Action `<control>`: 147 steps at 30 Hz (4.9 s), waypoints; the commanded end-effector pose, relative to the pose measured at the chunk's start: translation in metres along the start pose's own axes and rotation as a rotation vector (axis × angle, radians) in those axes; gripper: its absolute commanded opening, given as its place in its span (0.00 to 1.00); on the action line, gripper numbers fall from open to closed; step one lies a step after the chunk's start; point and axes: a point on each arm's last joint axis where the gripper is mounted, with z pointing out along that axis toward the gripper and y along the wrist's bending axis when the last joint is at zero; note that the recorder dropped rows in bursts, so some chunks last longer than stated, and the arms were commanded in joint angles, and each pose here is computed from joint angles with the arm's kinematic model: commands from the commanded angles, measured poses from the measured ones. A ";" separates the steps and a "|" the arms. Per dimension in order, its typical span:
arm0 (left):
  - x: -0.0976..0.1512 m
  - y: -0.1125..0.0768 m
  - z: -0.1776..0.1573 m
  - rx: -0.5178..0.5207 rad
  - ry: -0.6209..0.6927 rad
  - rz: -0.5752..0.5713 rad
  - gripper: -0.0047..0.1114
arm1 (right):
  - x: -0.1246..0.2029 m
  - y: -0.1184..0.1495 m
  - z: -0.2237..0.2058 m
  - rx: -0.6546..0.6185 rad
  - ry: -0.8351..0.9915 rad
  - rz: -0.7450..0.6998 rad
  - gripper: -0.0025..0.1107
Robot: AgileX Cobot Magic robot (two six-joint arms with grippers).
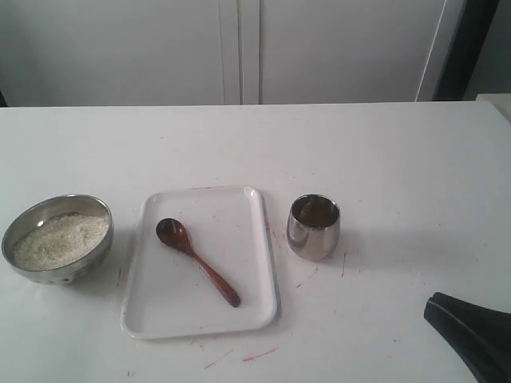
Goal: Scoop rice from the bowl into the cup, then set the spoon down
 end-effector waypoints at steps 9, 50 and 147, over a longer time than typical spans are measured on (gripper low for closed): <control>-0.002 0.000 0.000 0.004 -0.012 -0.011 0.16 | 0.005 0.001 0.000 -0.010 0.031 -0.029 0.02; -0.002 0.000 0.000 0.004 -0.012 -0.011 0.16 | 0.020 0.000 -0.014 -0.026 0.154 -0.358 0.02; -0.002 0.000 0.000 0.004 -0.012 -0.011 0.16 | 0.022 -0.034 -0.032 0.622 0.234 -0.254 0.02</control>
